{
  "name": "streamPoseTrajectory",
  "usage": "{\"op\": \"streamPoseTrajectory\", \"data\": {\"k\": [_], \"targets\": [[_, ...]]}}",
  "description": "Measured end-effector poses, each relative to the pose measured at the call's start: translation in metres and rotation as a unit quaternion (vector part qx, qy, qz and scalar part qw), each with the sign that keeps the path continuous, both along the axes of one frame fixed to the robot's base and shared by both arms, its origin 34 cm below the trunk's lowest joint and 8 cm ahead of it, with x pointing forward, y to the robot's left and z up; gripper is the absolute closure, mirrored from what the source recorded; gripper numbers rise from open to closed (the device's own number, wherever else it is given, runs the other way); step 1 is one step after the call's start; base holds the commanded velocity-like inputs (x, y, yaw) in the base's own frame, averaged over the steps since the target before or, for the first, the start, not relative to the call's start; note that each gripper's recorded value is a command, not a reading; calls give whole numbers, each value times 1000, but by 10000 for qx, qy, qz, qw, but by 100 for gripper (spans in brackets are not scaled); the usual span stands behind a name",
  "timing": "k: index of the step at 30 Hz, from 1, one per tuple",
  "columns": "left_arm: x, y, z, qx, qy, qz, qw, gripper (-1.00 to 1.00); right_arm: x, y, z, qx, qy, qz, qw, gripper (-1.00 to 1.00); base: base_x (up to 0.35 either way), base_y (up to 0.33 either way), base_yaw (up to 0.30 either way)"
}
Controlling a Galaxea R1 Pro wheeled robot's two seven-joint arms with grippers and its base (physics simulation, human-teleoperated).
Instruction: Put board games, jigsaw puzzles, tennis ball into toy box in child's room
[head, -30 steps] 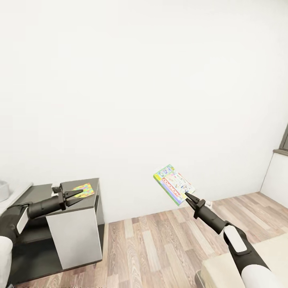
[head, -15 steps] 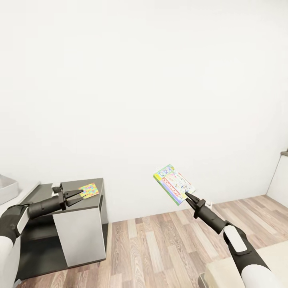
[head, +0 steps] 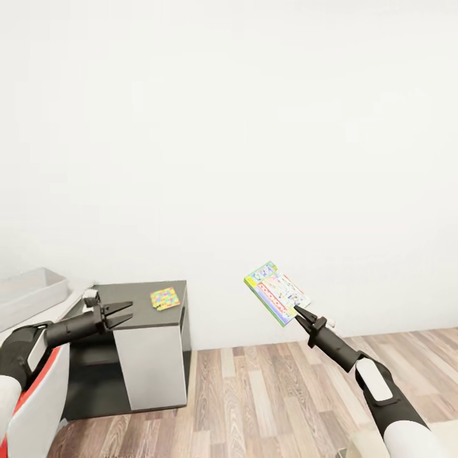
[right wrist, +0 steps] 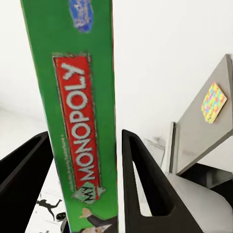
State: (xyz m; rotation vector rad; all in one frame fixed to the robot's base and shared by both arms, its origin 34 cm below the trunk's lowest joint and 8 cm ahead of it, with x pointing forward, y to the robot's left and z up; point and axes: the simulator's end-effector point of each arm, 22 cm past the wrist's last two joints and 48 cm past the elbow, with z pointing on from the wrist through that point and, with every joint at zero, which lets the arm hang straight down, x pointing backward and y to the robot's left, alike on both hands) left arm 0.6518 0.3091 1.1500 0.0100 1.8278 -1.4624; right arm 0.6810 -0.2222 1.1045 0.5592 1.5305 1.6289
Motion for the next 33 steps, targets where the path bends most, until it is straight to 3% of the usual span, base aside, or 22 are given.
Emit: {"op": "streamPoseTrajectory", "data": {"k": [11, 23, 33], "targets": [[0, -1, 0, -16, -7, -9, 10000, -100, 0, 0, 0, -11, -2, -2, 10000, 100, 0, -8, 291], [0, -1, 1, -10, -8, -6, 10000, -100, 0, 0, 0, -6, 13, -6, 10000, 100, 0, -148, 288], [0, -1, 0, -9, -5, -8, 10000, -100, 6, -7, 0, -141, -112, -252, 9995, 100, 0, -8, 56]]}}
